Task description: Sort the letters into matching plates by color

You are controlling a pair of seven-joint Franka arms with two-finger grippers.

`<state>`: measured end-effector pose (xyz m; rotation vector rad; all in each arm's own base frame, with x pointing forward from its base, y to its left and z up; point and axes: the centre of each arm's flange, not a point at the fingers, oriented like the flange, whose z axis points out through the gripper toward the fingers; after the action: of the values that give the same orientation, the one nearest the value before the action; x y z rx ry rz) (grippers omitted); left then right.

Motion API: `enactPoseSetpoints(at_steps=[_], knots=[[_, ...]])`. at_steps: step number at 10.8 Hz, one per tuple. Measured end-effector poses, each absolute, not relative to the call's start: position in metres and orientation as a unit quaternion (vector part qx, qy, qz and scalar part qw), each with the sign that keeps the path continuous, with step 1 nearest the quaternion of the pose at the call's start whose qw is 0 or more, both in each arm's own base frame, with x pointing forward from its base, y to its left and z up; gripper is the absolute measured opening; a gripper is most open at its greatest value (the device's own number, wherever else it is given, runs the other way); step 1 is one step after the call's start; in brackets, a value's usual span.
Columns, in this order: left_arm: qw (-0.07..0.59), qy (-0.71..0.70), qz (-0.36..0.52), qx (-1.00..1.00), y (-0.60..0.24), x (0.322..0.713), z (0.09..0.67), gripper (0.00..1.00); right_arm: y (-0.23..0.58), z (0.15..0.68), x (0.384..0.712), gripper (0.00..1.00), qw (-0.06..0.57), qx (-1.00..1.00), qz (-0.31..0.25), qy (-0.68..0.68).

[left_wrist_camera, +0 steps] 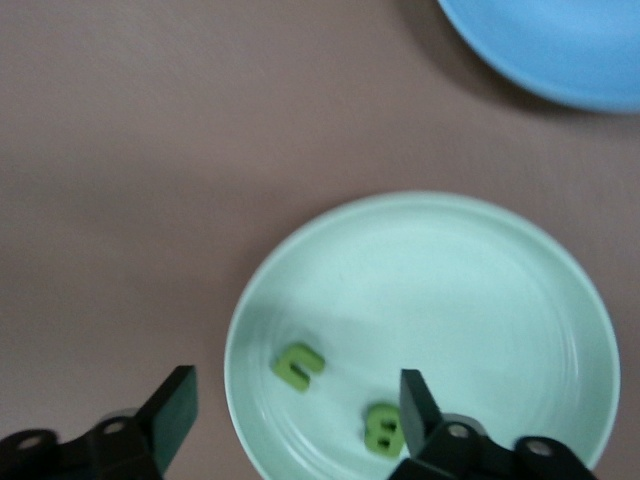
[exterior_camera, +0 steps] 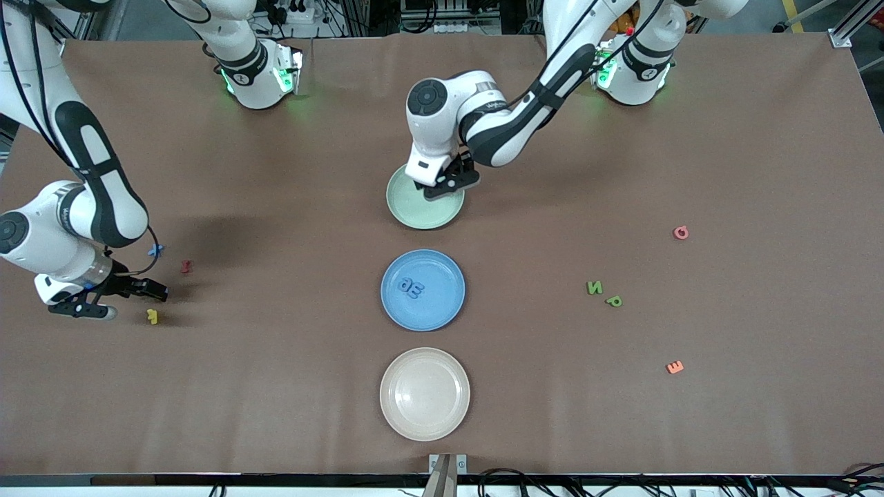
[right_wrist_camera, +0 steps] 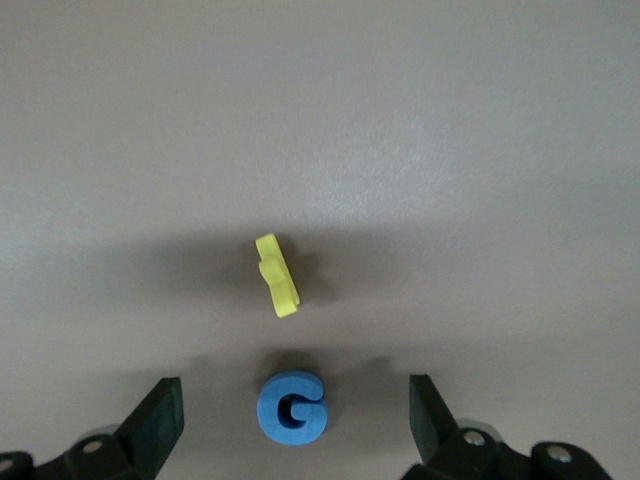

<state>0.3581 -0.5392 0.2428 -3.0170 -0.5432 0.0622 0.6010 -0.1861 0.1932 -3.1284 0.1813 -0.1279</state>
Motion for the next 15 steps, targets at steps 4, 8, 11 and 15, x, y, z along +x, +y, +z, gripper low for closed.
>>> enactPoseSetpoints(at_steps=[4, 8, 11, 15], knots=[[0.077, -0.342, -0.015, -0.936, -0.458, 0.476, 0.259, 1.0, -0.184, 0.172, 0.587, 1.0, 0.004, -0.997, -0.04, 0.06], [0.073, -0.488, -0.019, -0.87, -0.337, 0.576, 0.267, 1.0, -0.187, 0.166, 0.58, 0.86, 0.002, -0.998, -0.042, 0.046], [0.068, -0.554, -0.022, -0.829, -0.262, 0.618, 0.261, 1.0, -0.191, 0.174, 0.581, 0.44, -0.001, -0.998, -0.049, 0.044], [0.03, -0.587, -0.028, -0.808, -0.186, 0.655, 0.235, 1.0, -0.191, 0.174, 0.581, 0.38, -0.001, -0.998, -0.05, 0.044]])
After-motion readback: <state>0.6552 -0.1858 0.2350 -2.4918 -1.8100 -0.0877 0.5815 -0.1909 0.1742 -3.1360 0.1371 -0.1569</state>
